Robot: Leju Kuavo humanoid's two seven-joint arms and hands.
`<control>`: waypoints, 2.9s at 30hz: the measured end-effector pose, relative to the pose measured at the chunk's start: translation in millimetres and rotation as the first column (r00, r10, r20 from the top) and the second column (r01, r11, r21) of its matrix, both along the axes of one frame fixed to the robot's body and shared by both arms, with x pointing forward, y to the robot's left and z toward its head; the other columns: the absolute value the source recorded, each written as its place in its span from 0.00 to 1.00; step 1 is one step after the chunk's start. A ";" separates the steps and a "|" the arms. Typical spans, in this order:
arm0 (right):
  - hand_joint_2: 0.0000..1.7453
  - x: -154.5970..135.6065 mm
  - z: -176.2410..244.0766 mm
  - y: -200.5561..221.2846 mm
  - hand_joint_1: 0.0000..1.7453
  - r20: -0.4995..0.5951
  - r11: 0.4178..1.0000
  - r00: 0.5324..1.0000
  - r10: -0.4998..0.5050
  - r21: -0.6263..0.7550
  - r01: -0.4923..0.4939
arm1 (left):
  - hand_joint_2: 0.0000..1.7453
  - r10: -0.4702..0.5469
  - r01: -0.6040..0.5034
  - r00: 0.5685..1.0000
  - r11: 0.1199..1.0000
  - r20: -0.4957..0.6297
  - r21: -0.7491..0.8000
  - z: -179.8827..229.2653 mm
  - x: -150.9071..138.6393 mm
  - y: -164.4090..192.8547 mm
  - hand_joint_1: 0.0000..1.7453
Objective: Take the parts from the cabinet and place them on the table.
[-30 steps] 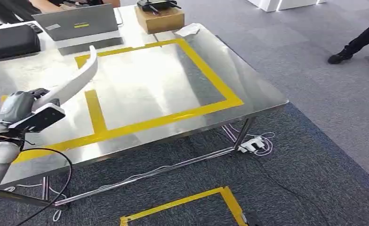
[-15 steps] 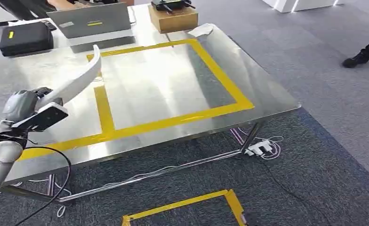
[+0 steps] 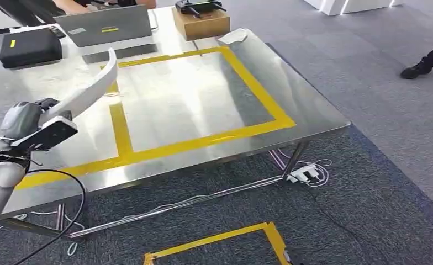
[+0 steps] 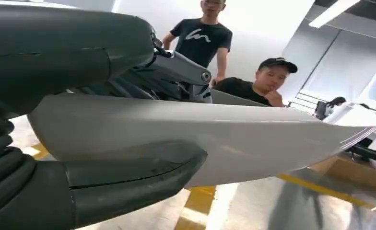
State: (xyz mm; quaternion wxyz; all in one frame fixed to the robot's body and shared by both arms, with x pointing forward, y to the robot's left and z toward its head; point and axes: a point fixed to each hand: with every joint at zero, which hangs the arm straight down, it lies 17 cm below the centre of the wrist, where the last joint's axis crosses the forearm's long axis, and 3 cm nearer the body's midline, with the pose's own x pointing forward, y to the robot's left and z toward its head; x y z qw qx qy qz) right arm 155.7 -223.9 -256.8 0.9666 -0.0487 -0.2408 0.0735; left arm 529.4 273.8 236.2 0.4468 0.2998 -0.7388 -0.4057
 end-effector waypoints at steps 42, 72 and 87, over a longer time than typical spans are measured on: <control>0.00 2.1 0.0 -1.4 0.00 -0.004 1.000 1.000 0.006 -0.003 -0.006 | 1.00 0.009 -0.010 1.000 0.997 0.006 0.076 -2.9 4.7 -11.3 1.00; 0.00 11.1 1.7 5.5 0.00 -0.014 0.998 0.998 0.054 -0.008 -0.054 | 1.00 0.171 -0.137 0.985 0.851 -0.020 0.507 -41.4 67.7 -35.8 1.00; 0.00 13.9 2.1 8.4 0.00 -0.025 0.998 0.997 0.068 -0.007 -0.068 | 1.00 0.351 -0.215 0.936 0.620 -0.022 0.754 -87.4 82.2 12.2 1.00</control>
